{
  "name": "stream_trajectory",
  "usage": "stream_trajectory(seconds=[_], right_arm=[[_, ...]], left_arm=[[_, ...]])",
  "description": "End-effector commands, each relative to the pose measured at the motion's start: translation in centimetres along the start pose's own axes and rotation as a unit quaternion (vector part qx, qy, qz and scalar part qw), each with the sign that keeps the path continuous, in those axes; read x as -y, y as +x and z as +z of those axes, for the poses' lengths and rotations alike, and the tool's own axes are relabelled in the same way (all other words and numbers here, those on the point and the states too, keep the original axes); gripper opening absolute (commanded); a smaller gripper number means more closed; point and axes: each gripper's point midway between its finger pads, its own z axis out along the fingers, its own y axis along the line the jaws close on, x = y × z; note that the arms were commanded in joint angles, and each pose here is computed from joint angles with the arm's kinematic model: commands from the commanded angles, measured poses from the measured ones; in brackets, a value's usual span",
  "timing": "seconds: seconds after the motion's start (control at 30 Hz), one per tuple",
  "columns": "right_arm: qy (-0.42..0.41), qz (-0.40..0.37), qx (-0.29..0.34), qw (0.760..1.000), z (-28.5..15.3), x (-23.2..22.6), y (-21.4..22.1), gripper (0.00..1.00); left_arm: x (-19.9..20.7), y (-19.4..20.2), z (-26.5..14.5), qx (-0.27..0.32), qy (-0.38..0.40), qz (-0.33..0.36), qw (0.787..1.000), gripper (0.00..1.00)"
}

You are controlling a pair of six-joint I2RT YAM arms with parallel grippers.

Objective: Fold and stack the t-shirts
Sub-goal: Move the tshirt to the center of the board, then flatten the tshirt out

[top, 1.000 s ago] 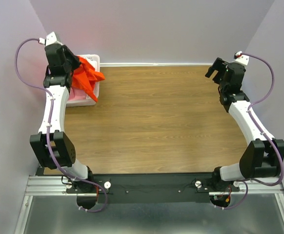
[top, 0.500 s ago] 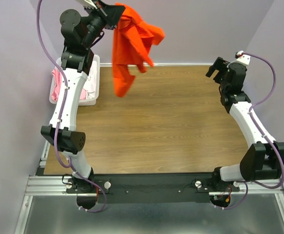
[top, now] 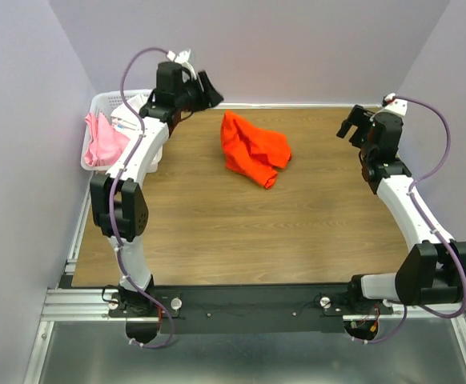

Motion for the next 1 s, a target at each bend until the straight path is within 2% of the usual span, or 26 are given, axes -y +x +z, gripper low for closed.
stream_trajectory(seconds=[0.0,0.13,0.23,0.37,0.5,0.63,0.77,0.97], right_arm=[[-0.018,-0.018,-0.056,0.998,0.0,0.1,3.4,0.99],[-0.071,-0.007,-0.100,0.992,0.7,-1.9,6.1,0.99],[-0.136,0.016,-0.154,0.979,1.2,-4.5,9.0,0.95],[-0.177,0.022,-0.196,0.964,1.8,-7.4,11.6,0.90],[-0.194,0.014,-0.243,0.950,2.6,-9.1,15.2,0.89],[-0.207,0.014,-0.261,0.943,3.3,-10.4,16.5,0.88],[-0.220,0.016,-0.277,0.935,4.3,-11.6,17.7,0.85],[-0.241,0.015,-0.306,0.921,4.8,-13.1,20.2,0.73]], left_arm=[[-5.9,6.7,-1.0,-0.100,-0.120,0.046,0.987,0.61],[-6.2,10.3,-1.3,-0.144,-0.119,0.054,0.981,0.61],[-6.4,14.6,-1.3,-0.195,-0.102,0.056,0.974,0.61],[-5.9,18.6,-1.4,-0.243,-0.077,0.058,0.965,0.61],[-5.3,21.7,-1.4,-0.278,-0.049,0.055,0.958,0.60],[-4.8,23.7,-1.4,-0.295,-0.018,0.044,0.954,0.51],[-4.3,26.1,-1.3,-0.321,0.008,0.033,0.946,0.50],[-3.0,29.3,-0.7,-0.354,0.046,0.025,0.934,0.48]])
